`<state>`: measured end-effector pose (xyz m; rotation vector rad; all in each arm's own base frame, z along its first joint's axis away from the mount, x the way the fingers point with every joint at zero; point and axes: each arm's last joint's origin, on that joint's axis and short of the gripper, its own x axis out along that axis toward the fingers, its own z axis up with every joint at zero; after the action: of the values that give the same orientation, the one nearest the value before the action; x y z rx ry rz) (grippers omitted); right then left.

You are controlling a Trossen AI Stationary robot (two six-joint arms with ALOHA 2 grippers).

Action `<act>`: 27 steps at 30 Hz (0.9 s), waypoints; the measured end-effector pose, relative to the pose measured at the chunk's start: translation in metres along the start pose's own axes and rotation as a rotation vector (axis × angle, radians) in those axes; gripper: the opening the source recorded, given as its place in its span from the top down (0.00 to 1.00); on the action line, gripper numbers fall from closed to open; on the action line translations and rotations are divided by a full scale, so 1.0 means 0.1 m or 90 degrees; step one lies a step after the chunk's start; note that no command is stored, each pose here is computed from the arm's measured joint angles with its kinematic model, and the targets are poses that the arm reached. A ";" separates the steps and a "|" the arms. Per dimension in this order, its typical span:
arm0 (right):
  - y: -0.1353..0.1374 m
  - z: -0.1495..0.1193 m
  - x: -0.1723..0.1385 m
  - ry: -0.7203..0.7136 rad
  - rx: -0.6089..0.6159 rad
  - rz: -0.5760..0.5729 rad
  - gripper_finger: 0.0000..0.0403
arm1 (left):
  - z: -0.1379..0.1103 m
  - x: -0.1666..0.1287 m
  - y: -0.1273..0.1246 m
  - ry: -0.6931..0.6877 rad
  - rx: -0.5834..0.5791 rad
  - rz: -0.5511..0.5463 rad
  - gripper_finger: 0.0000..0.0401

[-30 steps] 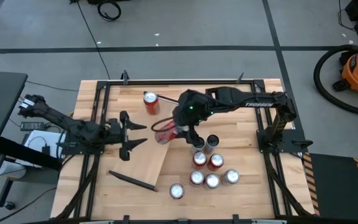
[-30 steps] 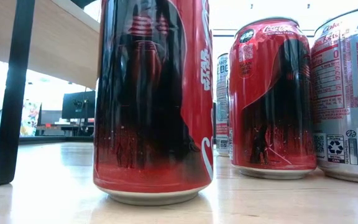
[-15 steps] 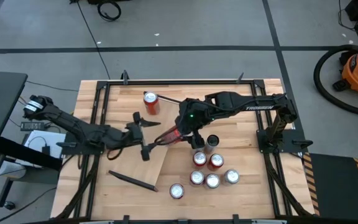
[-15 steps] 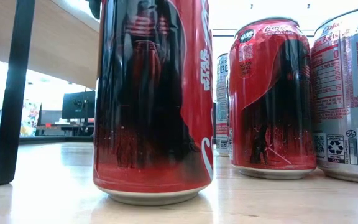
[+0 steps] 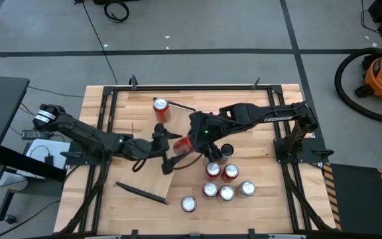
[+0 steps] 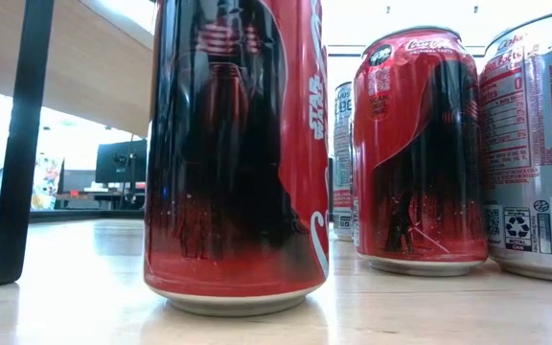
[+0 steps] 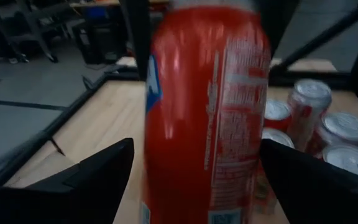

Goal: Place canned beverage on shelf
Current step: Put the orange soda can on the shelf

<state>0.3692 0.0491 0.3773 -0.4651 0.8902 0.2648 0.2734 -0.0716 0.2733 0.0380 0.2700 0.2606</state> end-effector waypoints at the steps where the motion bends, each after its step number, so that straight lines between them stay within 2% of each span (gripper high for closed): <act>1: 0.01 0.01 0.00 -0.001 -0.011 0.001 0.20 | -0.01 0.01 -0.01 0.003 0.002 -0.002 0.10; 11: 0.12 0.11 -0.06 -0.037 -0.159 -0.004 0.20 | -0.05 0.03 -0.05 0.023 0.009 -0.071 0.10; 15: 0.17 0.15 -0.06 -0.046 -0.248 -0.022 0.20 | -0.05 0.03 -0.05 0.028 0.008 -0.088 0.11; 19: 0.17 0.19 -0.07 -0.059 -0.303 -0.044 0.20 | -0.05 0.03 -0.06 0.029 0.007 -0.100 0.11; 23: 0.17 0.19 -0.07 -0.057 -0.386 -0.054 0.20 | -0.05 0.03 -0.06 0.030 0.006 -0.111 0.14; 27: 0.16 0.19 -0.07 -0.055 -0.400 -0.057 0.20 | -0.03 0.03 -0.05 0.019 -0.003 -0.112 0.20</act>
<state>0.3716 0.0728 0.3886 -1.0645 0.6873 0.4823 0.2769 -0.0756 0.2689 0.0055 0.3012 0.0871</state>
